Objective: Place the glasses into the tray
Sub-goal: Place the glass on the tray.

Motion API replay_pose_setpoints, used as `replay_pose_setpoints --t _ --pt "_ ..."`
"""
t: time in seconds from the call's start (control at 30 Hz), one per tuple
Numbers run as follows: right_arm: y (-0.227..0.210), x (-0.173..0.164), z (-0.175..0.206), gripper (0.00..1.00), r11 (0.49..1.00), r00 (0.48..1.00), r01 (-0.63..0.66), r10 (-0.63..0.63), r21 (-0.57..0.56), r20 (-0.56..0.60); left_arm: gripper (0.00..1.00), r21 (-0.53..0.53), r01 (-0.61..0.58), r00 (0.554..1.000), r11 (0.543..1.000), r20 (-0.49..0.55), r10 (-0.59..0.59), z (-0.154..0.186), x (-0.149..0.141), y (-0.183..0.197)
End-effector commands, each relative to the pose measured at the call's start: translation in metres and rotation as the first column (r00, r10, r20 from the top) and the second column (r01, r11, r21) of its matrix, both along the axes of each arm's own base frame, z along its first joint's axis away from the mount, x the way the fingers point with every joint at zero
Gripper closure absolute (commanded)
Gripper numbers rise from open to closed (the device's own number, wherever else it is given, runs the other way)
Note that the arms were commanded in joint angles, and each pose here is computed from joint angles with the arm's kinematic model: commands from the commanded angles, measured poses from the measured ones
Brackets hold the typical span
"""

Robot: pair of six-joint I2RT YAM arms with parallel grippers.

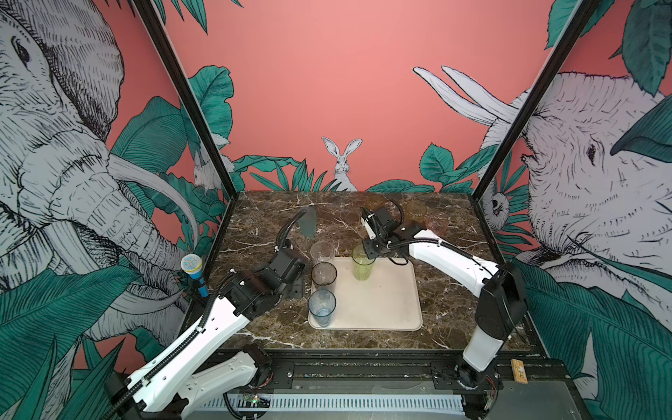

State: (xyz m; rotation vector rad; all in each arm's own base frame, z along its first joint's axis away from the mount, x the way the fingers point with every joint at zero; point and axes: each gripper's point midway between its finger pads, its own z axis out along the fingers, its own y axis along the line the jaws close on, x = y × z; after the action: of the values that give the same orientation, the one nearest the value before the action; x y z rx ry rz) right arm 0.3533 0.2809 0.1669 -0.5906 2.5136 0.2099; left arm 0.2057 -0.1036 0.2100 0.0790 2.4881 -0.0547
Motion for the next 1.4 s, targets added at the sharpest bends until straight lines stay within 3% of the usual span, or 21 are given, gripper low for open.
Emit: replay_pose_setpoints --t 0.0,0.37,0.67,0.93,1.37 --pt "0.002 -0.002 0.043 0.54 0.999 0.998 -0.025 0.023 0.043 0.065 0.33 -0.010 -0.019 1.000 1.000 0.024 0.019 0.009 0.002 0.003" --pt "0.022 0.010 0.095 0.54 0.988 0.987 -0.072 0.050 0.139 0.154 0.29 -0.008 0.038 0.996 0.999 0.084 -0.038 0.046 0.021 -0.013" --pt "0.060 0.049 0.116 0.54 0.970 0.975 -0.084 0.032 0.228 0.221 0.28 -0.016 0.032 0.994 0.999 0.110 -0.030 0.059 0.034 -0.017" --pt "0.098 0.081 0.110 0.53 0.941 0.977 -0.067 -0.005 0.332 0.213 0.28 -0.135 0.049 0.994 0.990 0.101 -0.036 0.061 0.026 -0.028" --pt "0.136 0.127 0.060 0.41 0.919 0.987 0.058 -0.113 0.389 0.118 0.28 -0.119 0.011 0.997 0.993 0.078 -0.002 0.050 0.029 -0.026"
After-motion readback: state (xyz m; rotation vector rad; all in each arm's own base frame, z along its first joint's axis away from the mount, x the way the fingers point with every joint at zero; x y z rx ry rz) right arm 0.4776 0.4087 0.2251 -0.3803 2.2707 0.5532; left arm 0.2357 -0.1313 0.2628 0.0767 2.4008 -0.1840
